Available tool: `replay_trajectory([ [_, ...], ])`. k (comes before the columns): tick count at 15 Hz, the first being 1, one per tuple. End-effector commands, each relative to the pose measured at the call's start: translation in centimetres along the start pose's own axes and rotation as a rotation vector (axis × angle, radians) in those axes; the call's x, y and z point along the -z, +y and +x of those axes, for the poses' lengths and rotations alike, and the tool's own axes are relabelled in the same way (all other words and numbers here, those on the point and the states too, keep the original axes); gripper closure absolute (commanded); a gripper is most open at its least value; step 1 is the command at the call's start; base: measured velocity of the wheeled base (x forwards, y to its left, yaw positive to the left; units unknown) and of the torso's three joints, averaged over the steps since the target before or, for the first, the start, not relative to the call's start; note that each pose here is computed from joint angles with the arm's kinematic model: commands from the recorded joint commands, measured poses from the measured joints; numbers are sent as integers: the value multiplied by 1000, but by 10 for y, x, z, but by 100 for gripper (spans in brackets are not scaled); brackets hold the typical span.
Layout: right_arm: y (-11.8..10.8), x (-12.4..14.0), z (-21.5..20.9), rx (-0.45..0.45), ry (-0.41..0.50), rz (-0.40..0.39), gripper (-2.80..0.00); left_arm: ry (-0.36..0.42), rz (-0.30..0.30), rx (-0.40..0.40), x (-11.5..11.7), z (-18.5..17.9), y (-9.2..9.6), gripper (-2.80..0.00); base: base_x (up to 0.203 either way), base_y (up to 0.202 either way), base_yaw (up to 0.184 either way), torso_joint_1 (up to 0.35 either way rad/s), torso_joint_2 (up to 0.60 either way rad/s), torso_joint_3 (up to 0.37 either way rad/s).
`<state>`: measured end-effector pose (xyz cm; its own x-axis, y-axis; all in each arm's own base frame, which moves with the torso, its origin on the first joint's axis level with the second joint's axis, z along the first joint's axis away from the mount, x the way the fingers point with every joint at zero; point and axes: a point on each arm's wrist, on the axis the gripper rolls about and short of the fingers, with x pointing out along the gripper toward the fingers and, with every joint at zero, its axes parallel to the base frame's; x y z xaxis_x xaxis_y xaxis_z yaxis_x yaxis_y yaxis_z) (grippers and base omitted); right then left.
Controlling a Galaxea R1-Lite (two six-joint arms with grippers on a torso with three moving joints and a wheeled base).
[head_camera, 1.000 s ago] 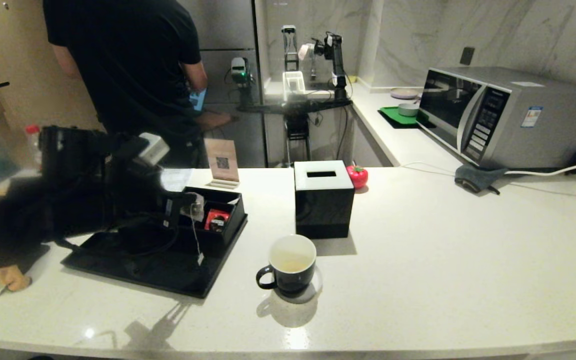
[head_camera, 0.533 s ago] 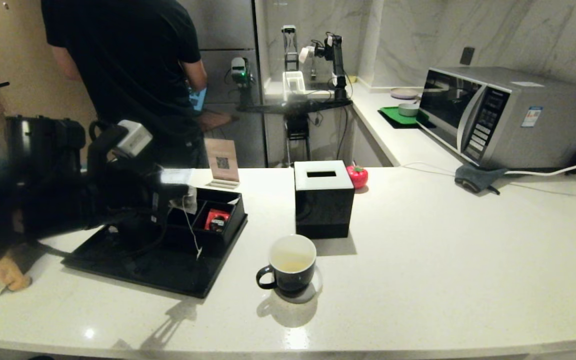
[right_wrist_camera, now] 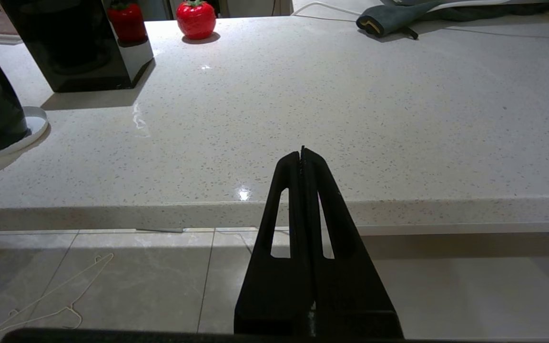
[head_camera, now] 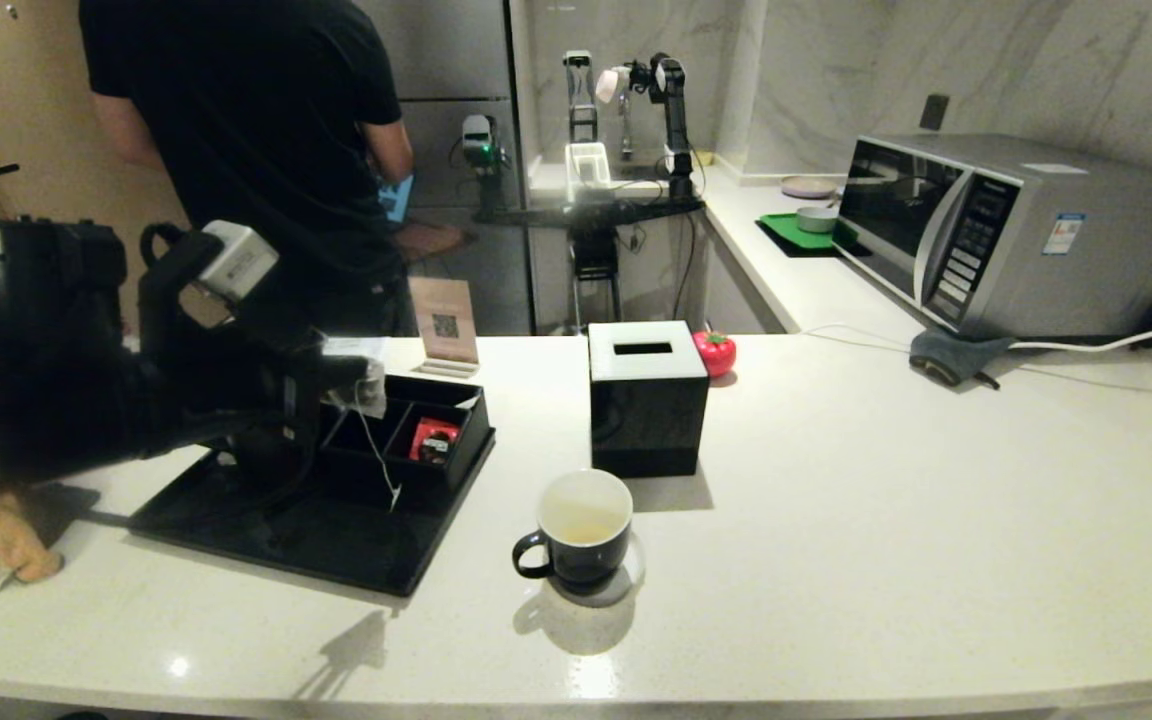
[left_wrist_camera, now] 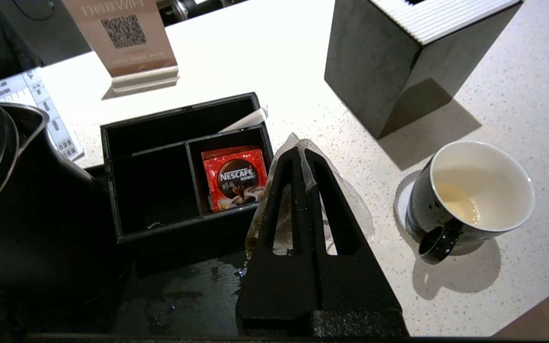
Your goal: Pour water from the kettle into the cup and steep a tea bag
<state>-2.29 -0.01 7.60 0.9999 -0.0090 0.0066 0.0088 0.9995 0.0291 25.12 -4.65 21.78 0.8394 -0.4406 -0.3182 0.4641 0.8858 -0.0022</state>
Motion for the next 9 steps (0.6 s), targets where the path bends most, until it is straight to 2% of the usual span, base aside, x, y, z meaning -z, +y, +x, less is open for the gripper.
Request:
replay_trajectory([
  [1, 0, 0, 0, 0, 0, 0, 0, -15, 6, 3, -2, -4, -2, 0, 0, 0, 0, 0, 0, 0],
  [9, 0, 0, 0, 2, 0, -8, 0, -58, 15, 24, -12, 4, -5, 0, 0, 0, 0, 0, 0, 0],
])
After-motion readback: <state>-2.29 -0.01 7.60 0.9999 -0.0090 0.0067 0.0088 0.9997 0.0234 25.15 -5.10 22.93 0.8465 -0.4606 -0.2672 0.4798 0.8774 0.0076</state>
